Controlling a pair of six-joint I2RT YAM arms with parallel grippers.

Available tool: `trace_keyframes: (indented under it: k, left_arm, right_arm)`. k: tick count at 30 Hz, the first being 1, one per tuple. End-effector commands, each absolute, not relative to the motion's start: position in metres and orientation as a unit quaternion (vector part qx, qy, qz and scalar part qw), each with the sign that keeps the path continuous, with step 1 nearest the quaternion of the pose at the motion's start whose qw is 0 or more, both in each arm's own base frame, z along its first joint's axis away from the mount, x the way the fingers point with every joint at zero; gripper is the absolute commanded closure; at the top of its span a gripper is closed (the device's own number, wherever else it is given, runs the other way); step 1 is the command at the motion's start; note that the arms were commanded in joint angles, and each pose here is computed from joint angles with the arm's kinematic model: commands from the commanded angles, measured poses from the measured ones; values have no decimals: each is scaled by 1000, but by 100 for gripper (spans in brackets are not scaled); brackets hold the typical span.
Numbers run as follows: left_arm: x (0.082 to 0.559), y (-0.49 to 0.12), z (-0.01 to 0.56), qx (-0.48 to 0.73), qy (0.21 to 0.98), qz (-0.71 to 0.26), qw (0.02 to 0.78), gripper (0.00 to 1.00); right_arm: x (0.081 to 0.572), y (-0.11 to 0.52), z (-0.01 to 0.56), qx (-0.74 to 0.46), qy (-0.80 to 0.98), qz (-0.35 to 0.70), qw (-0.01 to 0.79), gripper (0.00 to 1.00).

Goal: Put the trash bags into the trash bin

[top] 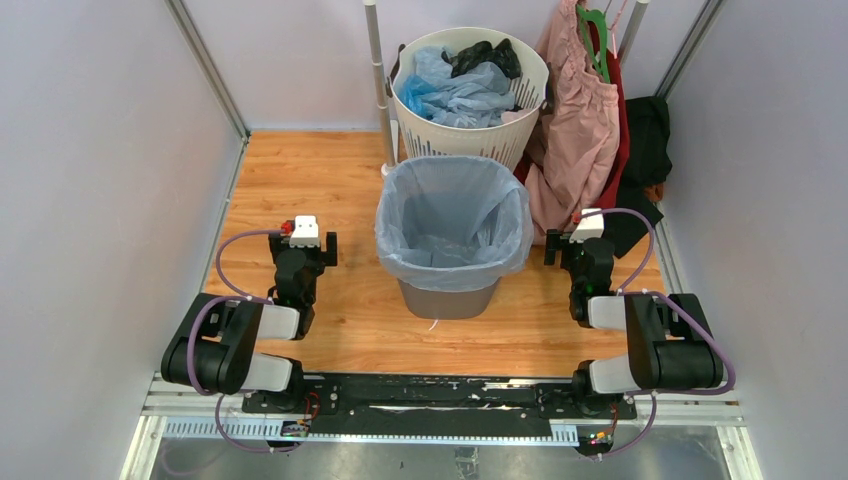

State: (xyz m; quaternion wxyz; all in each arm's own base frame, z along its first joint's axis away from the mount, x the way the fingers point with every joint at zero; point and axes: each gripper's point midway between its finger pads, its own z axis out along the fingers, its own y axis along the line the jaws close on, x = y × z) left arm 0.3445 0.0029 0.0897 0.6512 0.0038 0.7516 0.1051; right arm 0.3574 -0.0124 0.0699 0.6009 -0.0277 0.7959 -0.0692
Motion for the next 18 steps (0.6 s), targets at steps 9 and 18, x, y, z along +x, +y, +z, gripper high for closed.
trace_keyframes:
  k: [9, 18]
  left_arm:
    - [351, 5, 107, -10, 731, 104, 674, 0]
    - [352, 5, 107, -9, 731, 104, 674, 0]
  right_arm:
    - [358, -15, 68, -30, 798, -73, 597, 1]
    - [358, -15, 68, -30, 799, -73, 596, 1]
